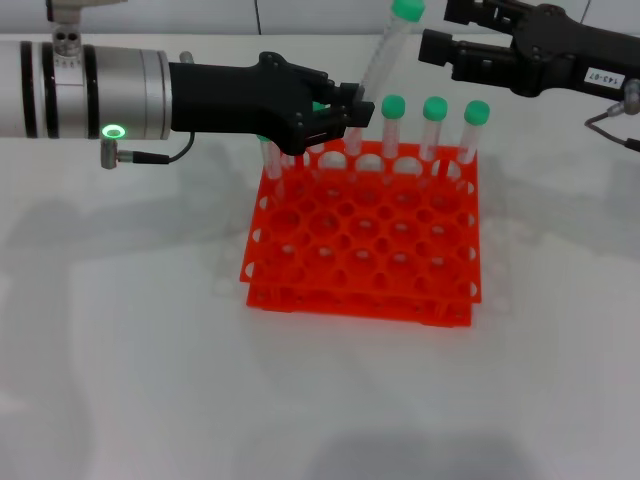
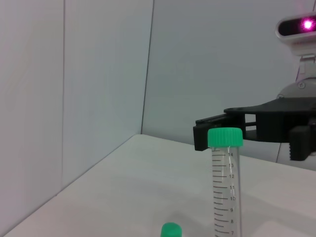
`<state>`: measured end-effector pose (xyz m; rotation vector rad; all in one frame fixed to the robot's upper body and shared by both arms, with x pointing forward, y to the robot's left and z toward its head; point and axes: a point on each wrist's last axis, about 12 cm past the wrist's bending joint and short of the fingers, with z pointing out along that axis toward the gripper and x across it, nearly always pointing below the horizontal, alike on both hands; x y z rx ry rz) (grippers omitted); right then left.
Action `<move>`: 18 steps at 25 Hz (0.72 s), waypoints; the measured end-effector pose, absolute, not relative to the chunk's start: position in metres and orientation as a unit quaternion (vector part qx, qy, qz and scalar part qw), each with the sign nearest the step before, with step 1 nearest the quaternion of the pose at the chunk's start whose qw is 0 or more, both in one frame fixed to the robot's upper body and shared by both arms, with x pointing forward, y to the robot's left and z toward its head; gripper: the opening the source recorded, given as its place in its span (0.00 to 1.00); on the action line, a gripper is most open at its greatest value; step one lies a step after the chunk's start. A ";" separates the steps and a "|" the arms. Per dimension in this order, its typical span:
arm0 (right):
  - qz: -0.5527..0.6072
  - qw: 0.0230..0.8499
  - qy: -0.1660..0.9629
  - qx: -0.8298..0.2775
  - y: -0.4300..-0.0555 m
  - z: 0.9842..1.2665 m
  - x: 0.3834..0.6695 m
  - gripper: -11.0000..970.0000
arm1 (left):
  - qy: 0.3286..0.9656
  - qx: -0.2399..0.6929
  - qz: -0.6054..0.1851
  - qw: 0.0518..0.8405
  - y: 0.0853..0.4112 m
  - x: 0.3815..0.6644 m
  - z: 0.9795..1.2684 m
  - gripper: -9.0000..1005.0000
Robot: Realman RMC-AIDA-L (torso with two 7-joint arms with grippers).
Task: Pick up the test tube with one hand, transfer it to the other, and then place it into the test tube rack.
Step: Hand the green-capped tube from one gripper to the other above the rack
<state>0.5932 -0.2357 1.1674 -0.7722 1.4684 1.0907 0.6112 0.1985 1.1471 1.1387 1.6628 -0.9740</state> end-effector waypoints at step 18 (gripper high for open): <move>0.480 0.556 0.599 -0.320 -0.217 1.163 0.596 0.87 | 0.667 0.453 -0.396 0.439 0.196 0.608 1.144 0.23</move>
